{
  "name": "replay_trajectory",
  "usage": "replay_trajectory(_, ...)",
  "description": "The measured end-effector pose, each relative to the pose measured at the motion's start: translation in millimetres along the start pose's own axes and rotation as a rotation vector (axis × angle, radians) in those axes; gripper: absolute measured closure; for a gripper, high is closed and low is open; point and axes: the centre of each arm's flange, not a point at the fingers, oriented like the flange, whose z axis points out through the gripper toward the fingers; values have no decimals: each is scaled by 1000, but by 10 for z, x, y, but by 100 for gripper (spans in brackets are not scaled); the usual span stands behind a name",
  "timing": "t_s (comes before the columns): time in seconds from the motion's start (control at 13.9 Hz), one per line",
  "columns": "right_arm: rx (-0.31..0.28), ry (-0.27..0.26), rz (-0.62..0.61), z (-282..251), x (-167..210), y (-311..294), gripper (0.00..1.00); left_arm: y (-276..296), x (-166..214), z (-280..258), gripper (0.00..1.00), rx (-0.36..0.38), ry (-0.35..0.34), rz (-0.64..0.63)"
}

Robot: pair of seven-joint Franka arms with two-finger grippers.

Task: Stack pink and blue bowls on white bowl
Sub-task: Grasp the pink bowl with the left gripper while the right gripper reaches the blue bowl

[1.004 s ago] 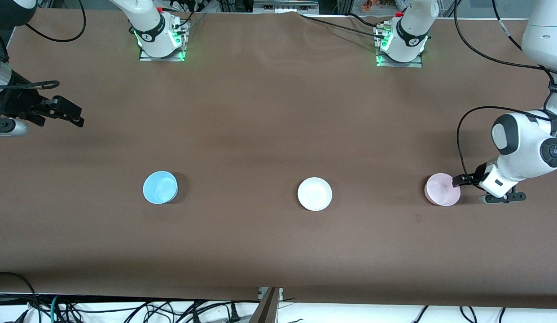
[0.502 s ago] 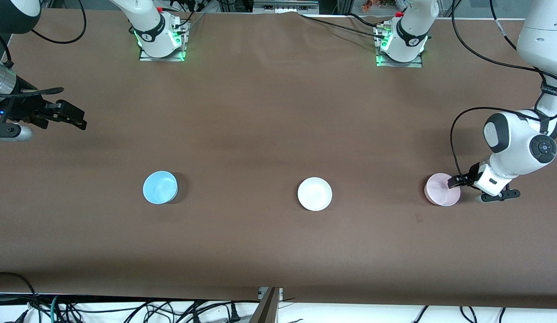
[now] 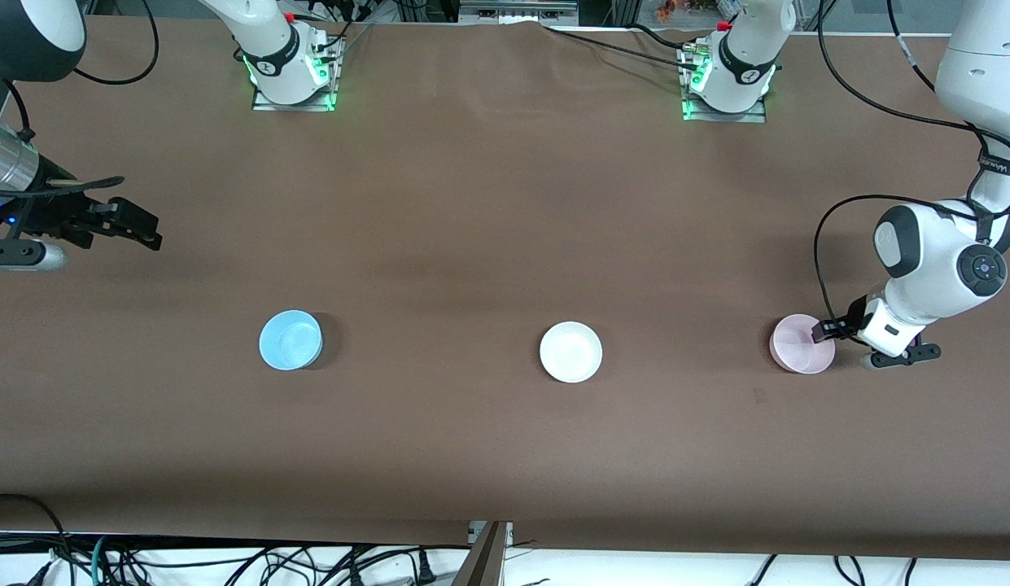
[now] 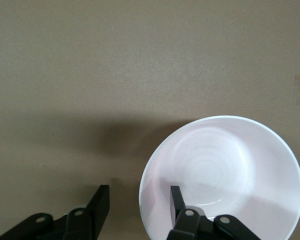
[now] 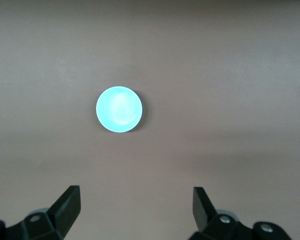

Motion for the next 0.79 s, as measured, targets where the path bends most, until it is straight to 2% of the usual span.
replay_trajectory(0.36,-4,-17,-2,224,110,-25,0,31,7,-8,49,-2,3,-9)
replay_trajectory(0.57,-5,-20,-8,316,159,-42,0,33,13,-16,59,-2,4,-9)
replay_trajectory(0.79,-8,-39,-9,458,206,-52,0,34,29,-55,60,-2,12,-9)
